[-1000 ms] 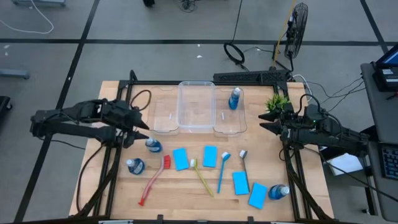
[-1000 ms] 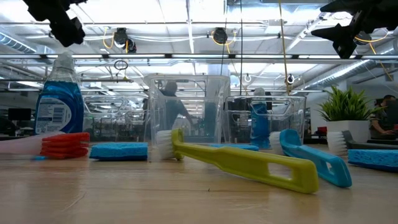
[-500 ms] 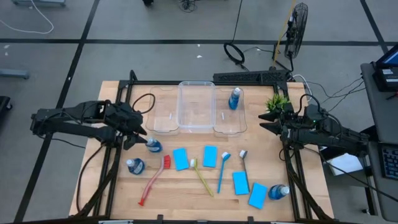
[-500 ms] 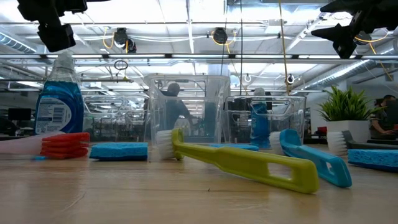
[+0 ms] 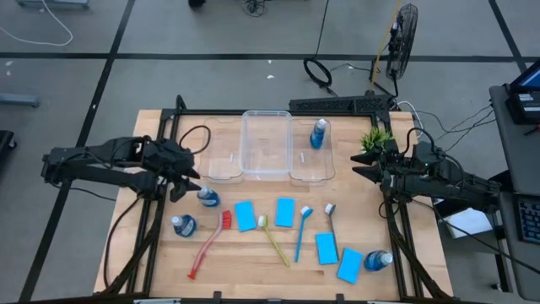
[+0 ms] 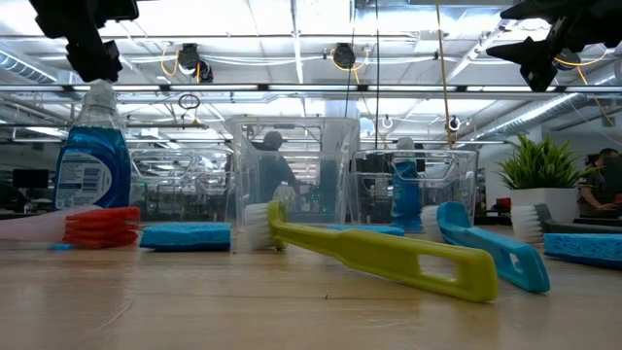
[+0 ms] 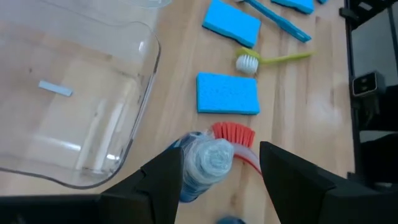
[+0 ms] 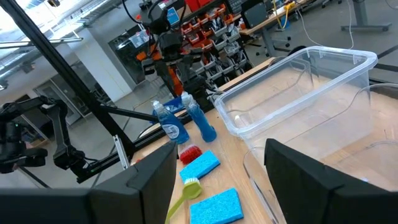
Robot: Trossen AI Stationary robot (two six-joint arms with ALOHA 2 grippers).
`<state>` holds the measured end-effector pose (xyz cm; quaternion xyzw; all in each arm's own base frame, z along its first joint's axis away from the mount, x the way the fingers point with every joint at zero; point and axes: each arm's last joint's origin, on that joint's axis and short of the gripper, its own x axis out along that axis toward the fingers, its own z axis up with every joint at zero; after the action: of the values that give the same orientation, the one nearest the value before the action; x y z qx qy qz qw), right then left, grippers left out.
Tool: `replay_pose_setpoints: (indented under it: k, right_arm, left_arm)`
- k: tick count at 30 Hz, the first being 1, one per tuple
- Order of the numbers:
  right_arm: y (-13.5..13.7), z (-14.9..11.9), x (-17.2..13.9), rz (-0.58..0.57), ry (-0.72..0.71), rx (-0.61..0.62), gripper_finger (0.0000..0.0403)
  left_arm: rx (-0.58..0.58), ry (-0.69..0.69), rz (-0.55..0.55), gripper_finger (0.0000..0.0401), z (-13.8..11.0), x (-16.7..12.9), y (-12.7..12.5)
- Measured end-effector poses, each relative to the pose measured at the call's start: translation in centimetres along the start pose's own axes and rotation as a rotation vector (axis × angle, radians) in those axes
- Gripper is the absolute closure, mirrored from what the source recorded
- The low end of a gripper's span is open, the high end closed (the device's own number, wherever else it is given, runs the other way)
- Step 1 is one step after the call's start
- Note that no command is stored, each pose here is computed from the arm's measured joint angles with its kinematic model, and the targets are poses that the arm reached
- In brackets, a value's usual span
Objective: Pick & Place Kitchen Sink Supplies
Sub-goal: Put the blue dishwashing liquid into the right transparent bin
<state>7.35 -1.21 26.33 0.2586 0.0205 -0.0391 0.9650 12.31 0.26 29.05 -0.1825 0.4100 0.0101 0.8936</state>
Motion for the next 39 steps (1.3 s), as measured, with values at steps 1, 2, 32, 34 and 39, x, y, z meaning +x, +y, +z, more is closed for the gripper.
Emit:
replay_pose_setpoints:
  k: [1, 2, 32, 34, 39]
  right_arm:
    - [0.0, 0.0, 0.0, 0.0, 0.0, 0.0, 0.0174]
    - [0.0, 0.0, 0.0, 0.0, 0.0, 0.0, 0.0174]
    - [0.0, 0.0, 0.0, 0.0, 0.0, -0.027, 0.0174]
    - [0.0, 0.0, 0.0, 0.0, 0.0, -0.027, 0.0174]
    - [0.0, 0.0, 0.0, 0.0, -0.001, -0.027, 0.0174]
  left_arm:
    - [0.014, 0.001, 0.001, 0.0187, 0.0, 0.0, 0.0]
    - [0.033, 0.001, 0.001, 0.0187, 0.0, 0.0, 0.0]
    - [0.097, 0.047, 0.031, 0.0187, -1.9, 3.2, 1.2]
    - [0.09, 0.054, 0.042, 0.0187, -2.0, 3.3, 1.3]
    - [0.071, 0.053, 0.042, 0.0187, -2.0, 3.4, 1.3]
